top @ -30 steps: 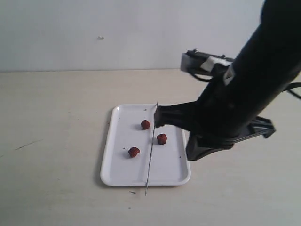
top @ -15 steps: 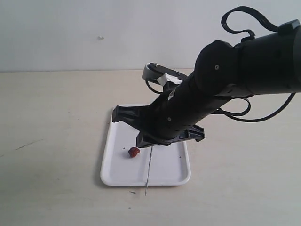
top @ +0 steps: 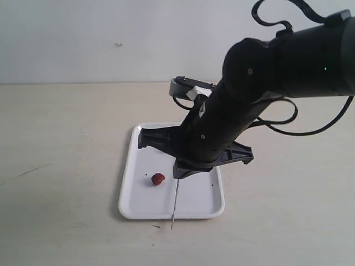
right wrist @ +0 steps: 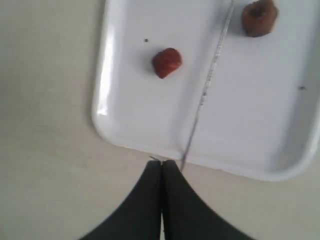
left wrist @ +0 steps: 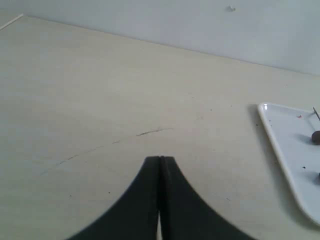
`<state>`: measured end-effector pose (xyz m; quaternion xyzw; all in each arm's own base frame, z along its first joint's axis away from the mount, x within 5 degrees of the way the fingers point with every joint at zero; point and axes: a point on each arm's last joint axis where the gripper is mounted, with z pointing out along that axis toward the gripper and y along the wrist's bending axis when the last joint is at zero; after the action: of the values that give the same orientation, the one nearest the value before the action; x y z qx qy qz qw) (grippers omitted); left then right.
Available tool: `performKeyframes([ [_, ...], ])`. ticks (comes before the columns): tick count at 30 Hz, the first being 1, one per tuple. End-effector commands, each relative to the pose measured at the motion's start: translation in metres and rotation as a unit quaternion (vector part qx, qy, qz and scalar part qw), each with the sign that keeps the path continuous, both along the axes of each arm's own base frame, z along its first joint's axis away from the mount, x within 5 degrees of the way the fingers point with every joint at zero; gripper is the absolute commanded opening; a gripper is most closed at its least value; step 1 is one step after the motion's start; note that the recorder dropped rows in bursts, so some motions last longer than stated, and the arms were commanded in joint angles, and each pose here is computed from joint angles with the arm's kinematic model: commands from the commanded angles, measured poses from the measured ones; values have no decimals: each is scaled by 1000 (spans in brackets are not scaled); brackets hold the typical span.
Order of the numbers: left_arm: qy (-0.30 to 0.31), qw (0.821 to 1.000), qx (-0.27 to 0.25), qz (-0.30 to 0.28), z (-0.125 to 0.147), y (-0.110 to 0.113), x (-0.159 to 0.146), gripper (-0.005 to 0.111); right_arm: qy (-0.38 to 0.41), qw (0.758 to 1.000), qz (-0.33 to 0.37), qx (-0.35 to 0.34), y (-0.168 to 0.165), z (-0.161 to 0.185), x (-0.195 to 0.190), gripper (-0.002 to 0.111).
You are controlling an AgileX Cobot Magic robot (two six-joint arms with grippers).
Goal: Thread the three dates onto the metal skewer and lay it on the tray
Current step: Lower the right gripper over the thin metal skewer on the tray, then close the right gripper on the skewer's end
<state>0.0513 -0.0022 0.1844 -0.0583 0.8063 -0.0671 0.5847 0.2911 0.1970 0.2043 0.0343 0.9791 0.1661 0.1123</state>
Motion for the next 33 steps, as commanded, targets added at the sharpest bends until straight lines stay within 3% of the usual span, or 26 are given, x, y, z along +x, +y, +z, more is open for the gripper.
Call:
performKeyframes([
  [1, -3, 1000, -4, 1, -1, 0, 0, 0, 32, 995, -10, -98, 0, 5, -1, 0],
  [7, -3, 1000, -4, 1, -1, 0, 0, 0, 52, 997, -26, -58, 19, -15, 1, 0],
  [12, -3, 1000, -4, 1, -1, 0, 0, 0, 69, 995, -26, -65, 23, -29, 6, 0],
  [18, -3, 1000, -4, 1, -1, 0, 0, 0, 50, 997, -35, -44, 28, -35, 12, 1],
  [28, -3, 1000, -4, 1, -1, 0, 0, 0, 25, 998, -25, -55, 27, -36, 17, 26],
  [33, -3, 1000, -4, 1, -1, 0, 0, 0, 38, 997, -44, -57, 28, -43, 18, 27],
])
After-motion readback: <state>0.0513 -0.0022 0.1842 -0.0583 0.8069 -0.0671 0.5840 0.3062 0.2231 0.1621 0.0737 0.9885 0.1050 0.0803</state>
